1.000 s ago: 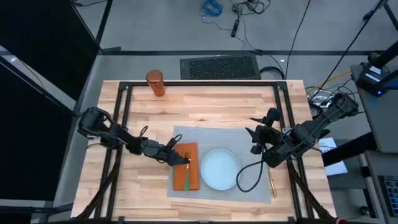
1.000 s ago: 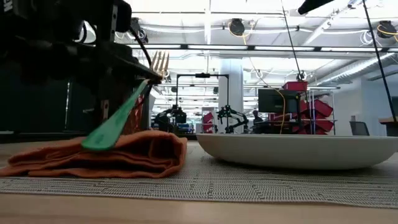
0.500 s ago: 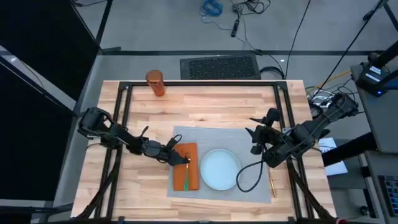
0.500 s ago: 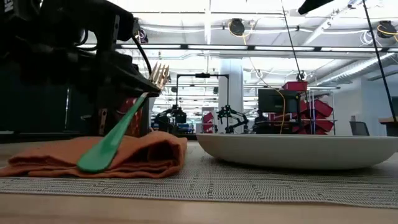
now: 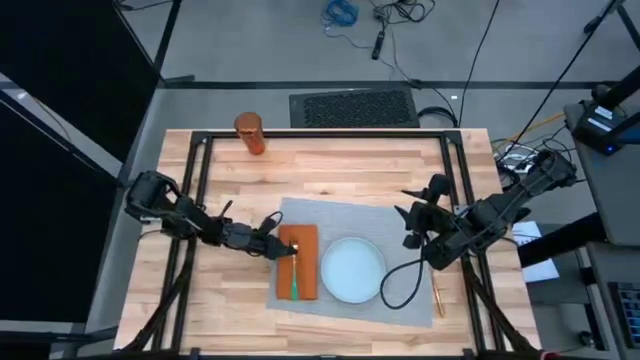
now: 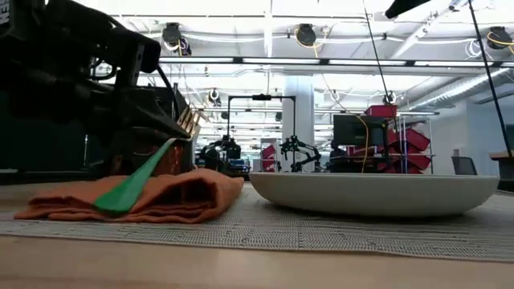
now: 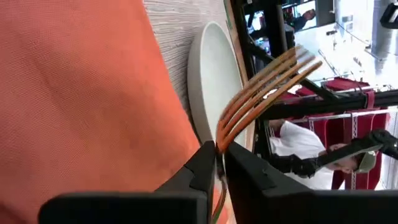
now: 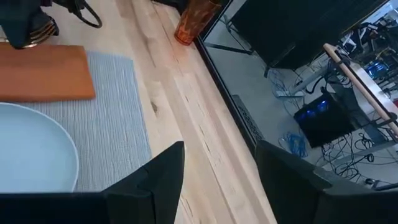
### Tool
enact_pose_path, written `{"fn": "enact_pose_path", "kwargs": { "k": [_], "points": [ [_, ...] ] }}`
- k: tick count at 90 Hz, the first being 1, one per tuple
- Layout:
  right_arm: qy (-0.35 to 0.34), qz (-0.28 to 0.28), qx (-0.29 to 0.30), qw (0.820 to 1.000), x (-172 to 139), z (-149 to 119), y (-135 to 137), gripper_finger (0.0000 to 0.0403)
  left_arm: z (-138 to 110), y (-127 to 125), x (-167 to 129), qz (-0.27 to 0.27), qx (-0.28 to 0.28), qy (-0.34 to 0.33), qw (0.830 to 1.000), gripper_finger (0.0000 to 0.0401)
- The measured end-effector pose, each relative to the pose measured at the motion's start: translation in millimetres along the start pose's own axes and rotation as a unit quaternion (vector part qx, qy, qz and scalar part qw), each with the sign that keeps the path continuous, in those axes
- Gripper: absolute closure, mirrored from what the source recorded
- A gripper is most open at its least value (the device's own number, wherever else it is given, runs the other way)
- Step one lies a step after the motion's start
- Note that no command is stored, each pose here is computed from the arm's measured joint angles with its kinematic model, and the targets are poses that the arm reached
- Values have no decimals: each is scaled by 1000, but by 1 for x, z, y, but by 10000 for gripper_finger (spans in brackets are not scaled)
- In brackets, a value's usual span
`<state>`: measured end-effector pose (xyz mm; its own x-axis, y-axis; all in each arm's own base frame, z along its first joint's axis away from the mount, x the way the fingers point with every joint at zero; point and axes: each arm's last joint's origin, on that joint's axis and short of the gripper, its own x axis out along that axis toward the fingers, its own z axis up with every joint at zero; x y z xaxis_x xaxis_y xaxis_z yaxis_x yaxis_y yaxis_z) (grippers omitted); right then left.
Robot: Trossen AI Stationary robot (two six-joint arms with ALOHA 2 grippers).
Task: Set table place
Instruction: Put the green fork on top of the orange napkin on the gray placemat
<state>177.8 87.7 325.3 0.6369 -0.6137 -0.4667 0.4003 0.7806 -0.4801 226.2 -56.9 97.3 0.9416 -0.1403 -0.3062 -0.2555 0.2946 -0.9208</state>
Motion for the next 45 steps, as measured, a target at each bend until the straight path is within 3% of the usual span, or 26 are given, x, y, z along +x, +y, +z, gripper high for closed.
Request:
{"fn": "enact_pose_path", "kwargs": {
  "k": [45],
  "points": [
    [0,0,3,1000,0,0,0,220,2,3,0,13,-14,10,1000,355]
  ]
}}
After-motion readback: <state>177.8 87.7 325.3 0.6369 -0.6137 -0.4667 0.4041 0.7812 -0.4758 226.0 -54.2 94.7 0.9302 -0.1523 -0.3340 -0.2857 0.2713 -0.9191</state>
